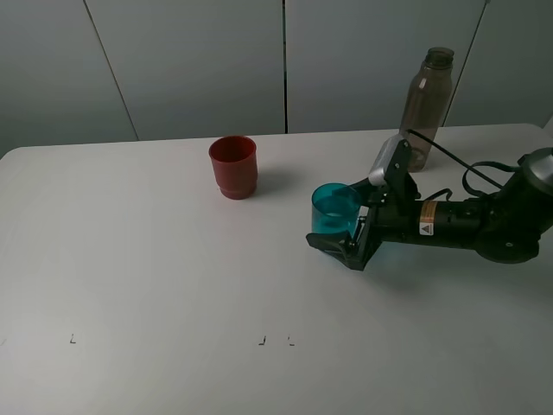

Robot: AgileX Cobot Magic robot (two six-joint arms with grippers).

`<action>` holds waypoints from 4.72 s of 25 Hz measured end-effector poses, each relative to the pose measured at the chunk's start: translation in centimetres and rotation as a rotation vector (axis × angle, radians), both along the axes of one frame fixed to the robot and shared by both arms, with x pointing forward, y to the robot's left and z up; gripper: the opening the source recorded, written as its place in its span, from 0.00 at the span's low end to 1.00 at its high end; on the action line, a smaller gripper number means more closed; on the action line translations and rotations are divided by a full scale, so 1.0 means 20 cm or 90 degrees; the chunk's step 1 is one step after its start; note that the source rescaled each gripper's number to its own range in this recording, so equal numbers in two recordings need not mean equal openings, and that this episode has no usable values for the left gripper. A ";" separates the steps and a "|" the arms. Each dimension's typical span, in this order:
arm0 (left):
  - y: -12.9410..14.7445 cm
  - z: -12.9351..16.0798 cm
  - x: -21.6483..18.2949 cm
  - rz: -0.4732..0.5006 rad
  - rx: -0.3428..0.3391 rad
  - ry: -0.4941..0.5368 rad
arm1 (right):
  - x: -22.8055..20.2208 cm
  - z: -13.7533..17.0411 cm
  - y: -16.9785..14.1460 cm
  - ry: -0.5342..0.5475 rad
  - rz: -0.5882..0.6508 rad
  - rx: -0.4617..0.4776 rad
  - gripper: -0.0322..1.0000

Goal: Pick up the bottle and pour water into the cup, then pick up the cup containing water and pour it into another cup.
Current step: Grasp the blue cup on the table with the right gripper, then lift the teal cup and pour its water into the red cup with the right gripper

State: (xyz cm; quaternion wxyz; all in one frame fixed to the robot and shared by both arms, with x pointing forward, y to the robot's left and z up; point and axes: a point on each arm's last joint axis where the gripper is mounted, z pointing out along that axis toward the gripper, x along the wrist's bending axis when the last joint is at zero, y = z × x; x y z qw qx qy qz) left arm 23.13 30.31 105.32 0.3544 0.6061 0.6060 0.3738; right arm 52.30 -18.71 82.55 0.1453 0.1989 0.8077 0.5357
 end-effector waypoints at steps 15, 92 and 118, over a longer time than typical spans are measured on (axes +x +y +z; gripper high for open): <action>0.00 0.00 0.00 0.002 -0.004 0.000 | 0.03 0.02 0.02 -0.005 -0.001 0.020 1.00; 0.00 0.00 0.00 0.002 -0.004 0.000 | 0.45 0.59 0.25 0.001 -0.186 0.035 0.11; 0.00 0.00 0.00 0.002 -0.004 0.000 | 0.80 0.63 0.59 -0.021 -0.246 -0.005 0.11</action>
